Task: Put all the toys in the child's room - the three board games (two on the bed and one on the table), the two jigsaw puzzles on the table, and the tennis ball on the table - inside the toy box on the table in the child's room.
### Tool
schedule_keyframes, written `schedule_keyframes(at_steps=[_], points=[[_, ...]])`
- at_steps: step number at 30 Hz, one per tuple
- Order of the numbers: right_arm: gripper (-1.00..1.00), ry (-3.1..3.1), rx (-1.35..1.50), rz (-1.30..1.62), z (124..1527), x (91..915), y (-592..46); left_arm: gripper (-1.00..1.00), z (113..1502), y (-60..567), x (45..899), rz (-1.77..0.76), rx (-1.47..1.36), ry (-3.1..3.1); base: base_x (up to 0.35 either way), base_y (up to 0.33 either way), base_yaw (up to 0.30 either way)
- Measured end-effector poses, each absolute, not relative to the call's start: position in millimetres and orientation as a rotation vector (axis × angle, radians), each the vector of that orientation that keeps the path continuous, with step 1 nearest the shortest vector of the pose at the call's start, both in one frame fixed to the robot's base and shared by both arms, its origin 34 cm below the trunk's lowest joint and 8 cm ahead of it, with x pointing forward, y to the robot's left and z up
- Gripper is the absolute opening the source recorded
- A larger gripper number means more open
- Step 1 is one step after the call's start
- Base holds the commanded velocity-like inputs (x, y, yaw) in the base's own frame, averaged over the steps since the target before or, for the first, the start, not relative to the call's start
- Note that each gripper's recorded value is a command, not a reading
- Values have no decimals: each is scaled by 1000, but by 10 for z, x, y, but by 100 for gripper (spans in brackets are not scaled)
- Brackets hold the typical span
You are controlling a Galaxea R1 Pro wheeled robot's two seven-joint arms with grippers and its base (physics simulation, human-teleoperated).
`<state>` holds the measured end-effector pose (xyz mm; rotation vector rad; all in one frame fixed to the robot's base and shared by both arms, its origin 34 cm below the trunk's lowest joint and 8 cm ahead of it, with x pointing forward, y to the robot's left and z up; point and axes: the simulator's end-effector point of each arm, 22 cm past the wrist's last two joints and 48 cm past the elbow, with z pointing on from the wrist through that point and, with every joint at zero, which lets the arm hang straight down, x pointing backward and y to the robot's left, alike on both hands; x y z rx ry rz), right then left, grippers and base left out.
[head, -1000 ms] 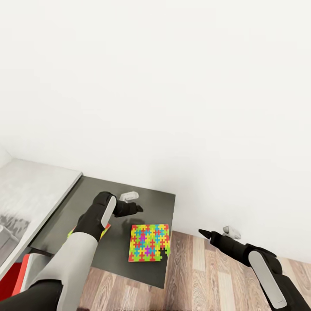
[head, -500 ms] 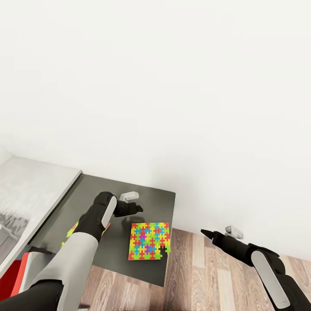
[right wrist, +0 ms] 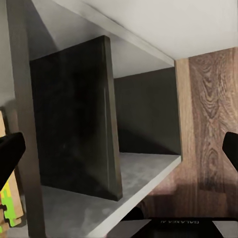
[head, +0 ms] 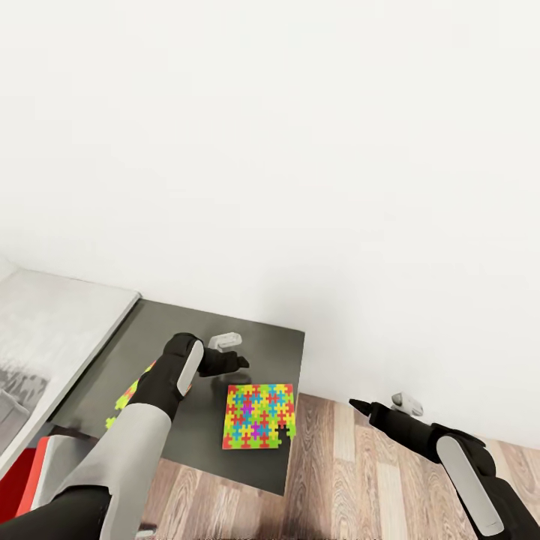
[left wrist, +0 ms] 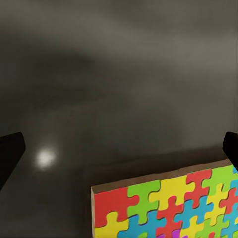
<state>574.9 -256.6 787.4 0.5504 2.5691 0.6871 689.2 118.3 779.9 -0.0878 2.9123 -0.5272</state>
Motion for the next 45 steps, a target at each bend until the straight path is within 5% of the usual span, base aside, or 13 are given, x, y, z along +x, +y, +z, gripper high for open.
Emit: schedule_keyframes(at_steps=[45], points=[[100,2598,563,685,7730,5680,-2568,100,7580,1448,6935,-347,-120,2918,-55,-59,0]])
